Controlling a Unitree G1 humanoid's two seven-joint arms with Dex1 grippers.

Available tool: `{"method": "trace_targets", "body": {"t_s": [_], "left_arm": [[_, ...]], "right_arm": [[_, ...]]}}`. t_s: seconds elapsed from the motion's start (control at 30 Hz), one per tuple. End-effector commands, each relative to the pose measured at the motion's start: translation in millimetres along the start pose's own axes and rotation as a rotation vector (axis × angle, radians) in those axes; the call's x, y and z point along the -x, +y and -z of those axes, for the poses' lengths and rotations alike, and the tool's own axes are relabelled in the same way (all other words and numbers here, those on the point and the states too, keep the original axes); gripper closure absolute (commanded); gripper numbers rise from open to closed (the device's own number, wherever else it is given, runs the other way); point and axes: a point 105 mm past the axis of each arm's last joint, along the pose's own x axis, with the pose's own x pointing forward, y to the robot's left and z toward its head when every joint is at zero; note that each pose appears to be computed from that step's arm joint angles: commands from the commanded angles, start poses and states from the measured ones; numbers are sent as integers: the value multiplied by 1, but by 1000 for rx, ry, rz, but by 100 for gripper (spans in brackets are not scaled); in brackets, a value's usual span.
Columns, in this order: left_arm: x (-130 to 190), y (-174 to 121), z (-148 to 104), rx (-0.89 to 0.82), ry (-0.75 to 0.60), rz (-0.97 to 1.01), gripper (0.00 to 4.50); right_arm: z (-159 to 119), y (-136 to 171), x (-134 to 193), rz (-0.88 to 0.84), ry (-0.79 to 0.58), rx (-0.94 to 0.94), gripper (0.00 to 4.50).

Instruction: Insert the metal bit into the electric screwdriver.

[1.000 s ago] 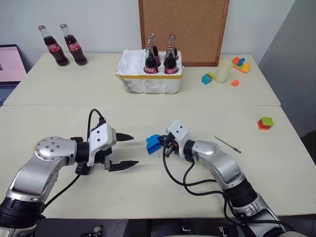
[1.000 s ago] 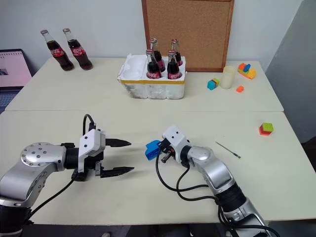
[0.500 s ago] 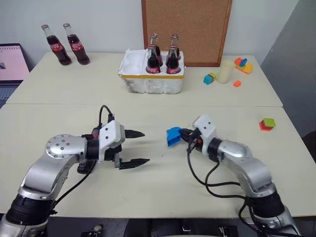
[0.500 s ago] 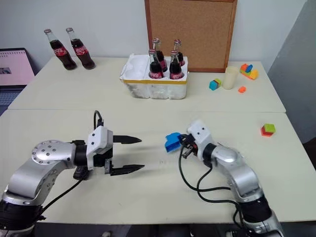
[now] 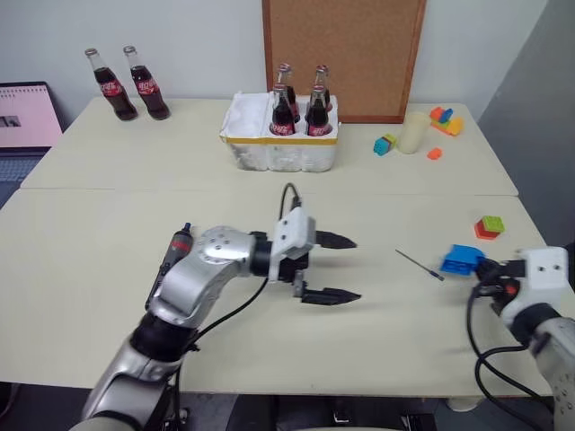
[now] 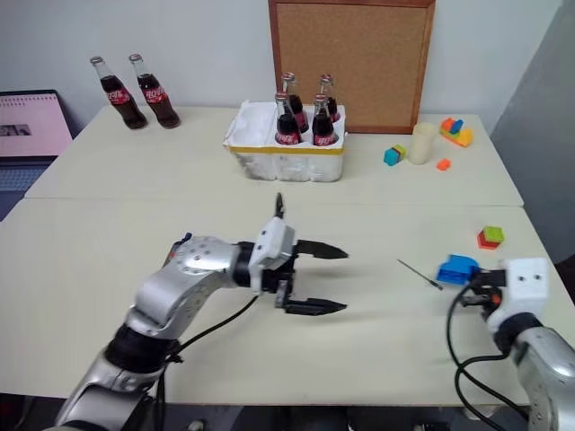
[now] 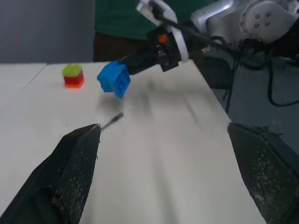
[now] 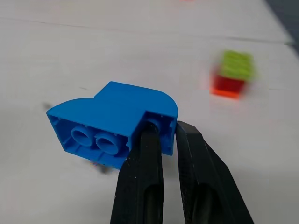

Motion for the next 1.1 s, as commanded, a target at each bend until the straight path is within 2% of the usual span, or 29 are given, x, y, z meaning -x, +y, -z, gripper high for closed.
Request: {"method": "trace_targets", "body": {"t_s": [0.03, 0.3, 0.37, 0.47, 0.63, 0.73, 0.83, 0.87, 1.03, 1.1], "left_arm": [[-12, 3, -11, -70, -32, 23, 0], [-20, 6, -14, -100, -41, 12, 0], [-18, 8, -13, -95, -35, -5, 0], [-12, 10, -10, -95, -15, -31, 0], [-4, 17, -3, -76, 49, -117, 0], [9, 27, -4, -37, 67, -210, 0], [28, 38, -7, 23, 78, -327, 0], [41, 42, -8, 59, 82, -387, 0], [102, 52, -15, 195, 148, -613, 0], [119, 52, -18, 236, 166, -662, 0]], "right_arm": [[1, -29, -9, 135, -37, -21, 438], [2, -35, -30, 175, -67, -89, 438], [0, -30, -26, 155, -72, -92, 368], [-1, -25, -18, 134, -70, -74, 311], [-6, -25, 8, 139, -84, 39, 194], [-21, -21, 22, 104, -121, 183, 118], [-37, -6, 30, -15, -170, 264, 53], [-44, 8, 32, -109, -190, 288, 27], [-63, 94, 37, -669, -224, 387, 27], [-67, 116, 39, -820, -238, 412, 27]]}}
